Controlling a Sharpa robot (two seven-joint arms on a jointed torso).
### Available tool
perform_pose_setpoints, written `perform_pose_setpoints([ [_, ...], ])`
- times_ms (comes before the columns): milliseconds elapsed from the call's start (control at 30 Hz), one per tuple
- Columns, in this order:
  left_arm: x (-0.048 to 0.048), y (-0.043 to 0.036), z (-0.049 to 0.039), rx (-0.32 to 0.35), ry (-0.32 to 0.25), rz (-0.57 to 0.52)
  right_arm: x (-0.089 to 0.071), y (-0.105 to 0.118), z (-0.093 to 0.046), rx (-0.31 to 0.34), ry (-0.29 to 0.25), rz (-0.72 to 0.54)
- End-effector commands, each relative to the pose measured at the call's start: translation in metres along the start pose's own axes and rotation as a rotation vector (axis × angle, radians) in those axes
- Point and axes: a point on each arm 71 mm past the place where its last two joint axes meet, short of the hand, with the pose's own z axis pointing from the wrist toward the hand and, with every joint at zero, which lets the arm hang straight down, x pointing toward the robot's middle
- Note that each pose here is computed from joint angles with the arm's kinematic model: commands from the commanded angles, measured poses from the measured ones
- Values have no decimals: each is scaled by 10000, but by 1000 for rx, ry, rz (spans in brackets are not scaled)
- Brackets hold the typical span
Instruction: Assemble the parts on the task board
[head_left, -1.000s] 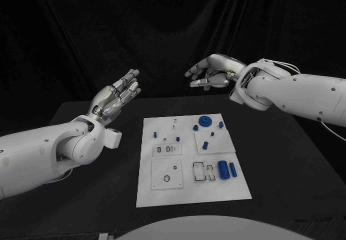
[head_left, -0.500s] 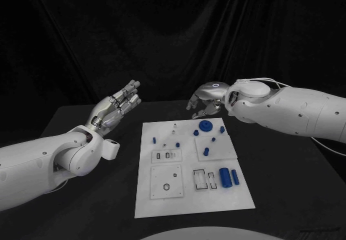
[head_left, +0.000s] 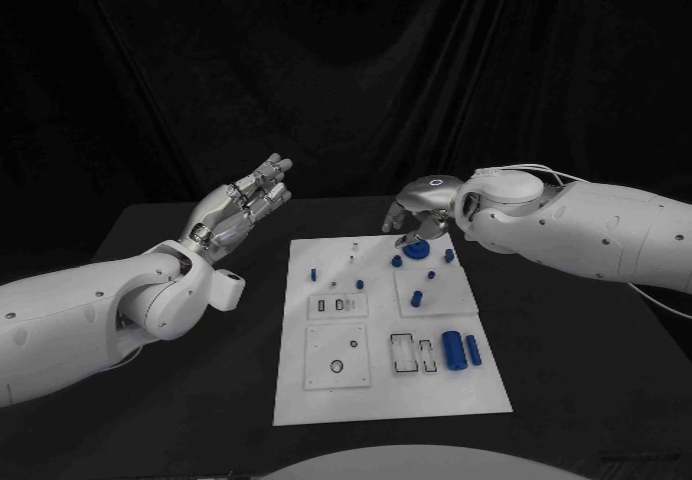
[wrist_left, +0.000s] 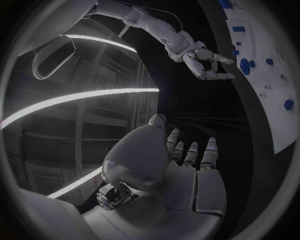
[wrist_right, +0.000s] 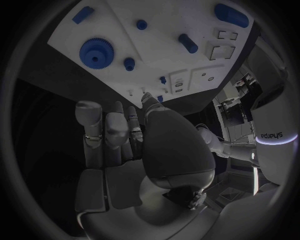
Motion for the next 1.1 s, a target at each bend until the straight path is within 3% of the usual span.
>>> perform_pose_setpoints([
  [33,20,-70,10,92,26,-15,63,11,-4,17,41,-7],
  [500,9,-65,0,90,29,-18,250,56,15,13,90,-53],
  [1100,9,-53,1,83,33,-22,387,80,78,34,82,-50],
])
